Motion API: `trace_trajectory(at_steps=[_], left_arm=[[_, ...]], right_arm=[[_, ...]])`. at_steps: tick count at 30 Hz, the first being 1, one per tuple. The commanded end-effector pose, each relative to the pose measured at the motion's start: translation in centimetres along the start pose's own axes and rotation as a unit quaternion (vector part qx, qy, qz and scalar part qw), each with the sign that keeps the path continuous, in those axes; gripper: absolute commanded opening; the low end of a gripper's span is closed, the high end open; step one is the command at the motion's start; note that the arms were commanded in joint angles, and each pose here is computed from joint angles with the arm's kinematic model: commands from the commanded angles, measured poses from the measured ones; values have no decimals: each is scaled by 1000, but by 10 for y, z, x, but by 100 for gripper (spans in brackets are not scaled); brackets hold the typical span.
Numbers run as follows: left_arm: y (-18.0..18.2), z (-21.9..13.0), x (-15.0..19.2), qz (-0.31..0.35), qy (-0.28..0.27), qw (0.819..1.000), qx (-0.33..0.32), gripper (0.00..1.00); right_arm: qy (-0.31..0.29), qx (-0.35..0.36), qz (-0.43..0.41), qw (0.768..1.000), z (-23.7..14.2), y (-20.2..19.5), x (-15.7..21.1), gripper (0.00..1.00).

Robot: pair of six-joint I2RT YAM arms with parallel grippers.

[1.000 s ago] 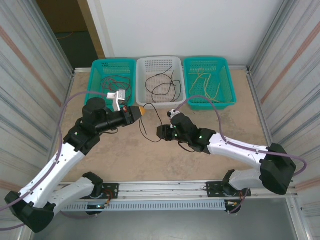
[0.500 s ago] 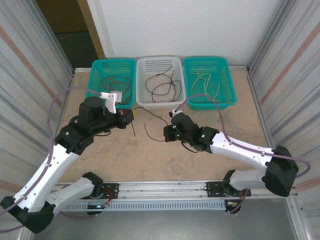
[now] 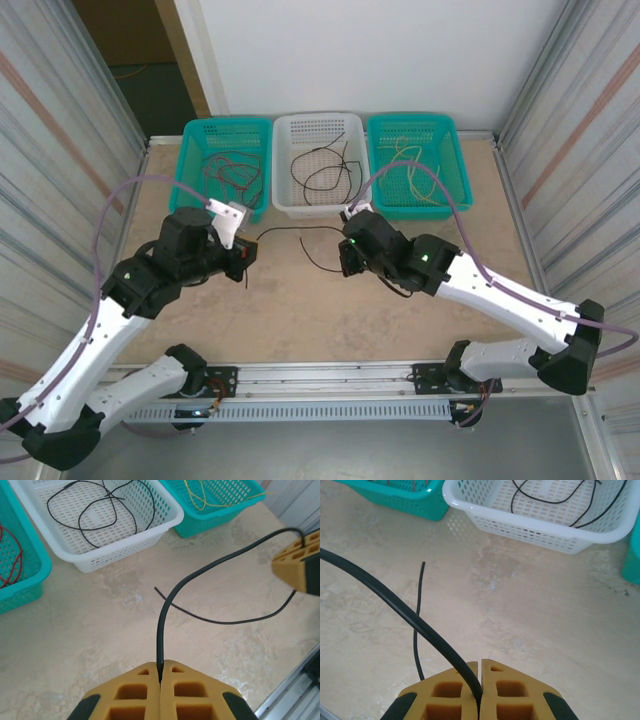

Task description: Untangle the cables

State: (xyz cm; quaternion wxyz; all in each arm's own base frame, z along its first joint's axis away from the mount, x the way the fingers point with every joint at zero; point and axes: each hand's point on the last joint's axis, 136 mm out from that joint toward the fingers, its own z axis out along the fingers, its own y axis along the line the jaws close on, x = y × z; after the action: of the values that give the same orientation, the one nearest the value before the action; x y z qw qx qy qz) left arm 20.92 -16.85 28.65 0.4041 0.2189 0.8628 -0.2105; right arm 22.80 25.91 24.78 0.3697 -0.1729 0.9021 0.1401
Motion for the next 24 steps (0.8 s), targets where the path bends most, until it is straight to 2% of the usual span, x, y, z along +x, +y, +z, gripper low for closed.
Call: trace_trajectory(at_steps=[1,3,5,7,11,16,21,24], left_arm=[[16,4,10,14,15,999,-43,28],[22,4,11,0,9,998,-59,49],[23,4,11,-12,-2,998,-60,61],[23,4,11,-35,-14,998,-59,66],[21,6,17,-94,-30,994,-45,70],[-3,18,19,-167,-55,984,43,70],[3,21,24,-183,-65,980,32,70],[4,21,27,-180,-58,982,27,70]], right_arm=[[1,42,-37,998,-11,-11,-11,0],[-13,41,-36,998,-17,-11,-27,0],[-26,41,-29,998,-21,-13,-44,0],[-39,36,-12,999,-25,-20,-62,0],[-68,10,32,997,-29,-32,-105,0],[-96,11,75,992,-19,-53,-157,0],[-87,12,128,988,26,-78,-193,0],[-68,6,156,985,61,-93,-202,3]])
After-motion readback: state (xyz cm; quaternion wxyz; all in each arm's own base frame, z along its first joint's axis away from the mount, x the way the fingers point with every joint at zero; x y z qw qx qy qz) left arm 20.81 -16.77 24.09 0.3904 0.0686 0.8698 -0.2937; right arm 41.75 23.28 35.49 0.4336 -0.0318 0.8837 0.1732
